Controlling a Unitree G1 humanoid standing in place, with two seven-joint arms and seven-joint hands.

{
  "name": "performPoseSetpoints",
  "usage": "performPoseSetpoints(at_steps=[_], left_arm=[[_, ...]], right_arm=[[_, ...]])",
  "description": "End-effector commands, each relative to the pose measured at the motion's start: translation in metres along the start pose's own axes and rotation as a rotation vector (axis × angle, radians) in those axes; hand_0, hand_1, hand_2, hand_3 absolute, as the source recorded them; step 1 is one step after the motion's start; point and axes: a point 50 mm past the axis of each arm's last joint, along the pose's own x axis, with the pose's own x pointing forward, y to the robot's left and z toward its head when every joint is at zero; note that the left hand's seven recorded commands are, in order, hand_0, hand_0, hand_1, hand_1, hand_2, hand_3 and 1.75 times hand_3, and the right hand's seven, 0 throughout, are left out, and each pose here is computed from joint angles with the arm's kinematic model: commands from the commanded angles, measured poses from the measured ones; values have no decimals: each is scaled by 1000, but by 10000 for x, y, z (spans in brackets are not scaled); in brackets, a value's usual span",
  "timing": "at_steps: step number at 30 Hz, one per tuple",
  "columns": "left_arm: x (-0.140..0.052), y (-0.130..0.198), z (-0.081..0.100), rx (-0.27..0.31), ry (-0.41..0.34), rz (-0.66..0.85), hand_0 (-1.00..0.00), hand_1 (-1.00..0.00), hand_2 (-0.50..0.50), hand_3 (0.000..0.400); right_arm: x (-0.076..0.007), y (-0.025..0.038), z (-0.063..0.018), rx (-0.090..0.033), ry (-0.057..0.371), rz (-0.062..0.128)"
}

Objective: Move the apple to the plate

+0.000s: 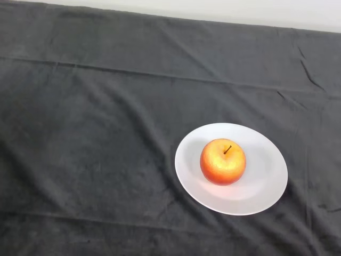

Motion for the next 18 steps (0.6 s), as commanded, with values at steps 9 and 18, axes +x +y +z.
performPoseSetpoints(at_steps=[9,18], left_arm=[[41,25,101,-18,-42,25,0,0,0,0],[43,34,102,-19,-43,22,0,0,0,0]], right_arm=[[-607,-223,-466,-78,247,-8],[-607,-223,-466,-78,247,-8]])
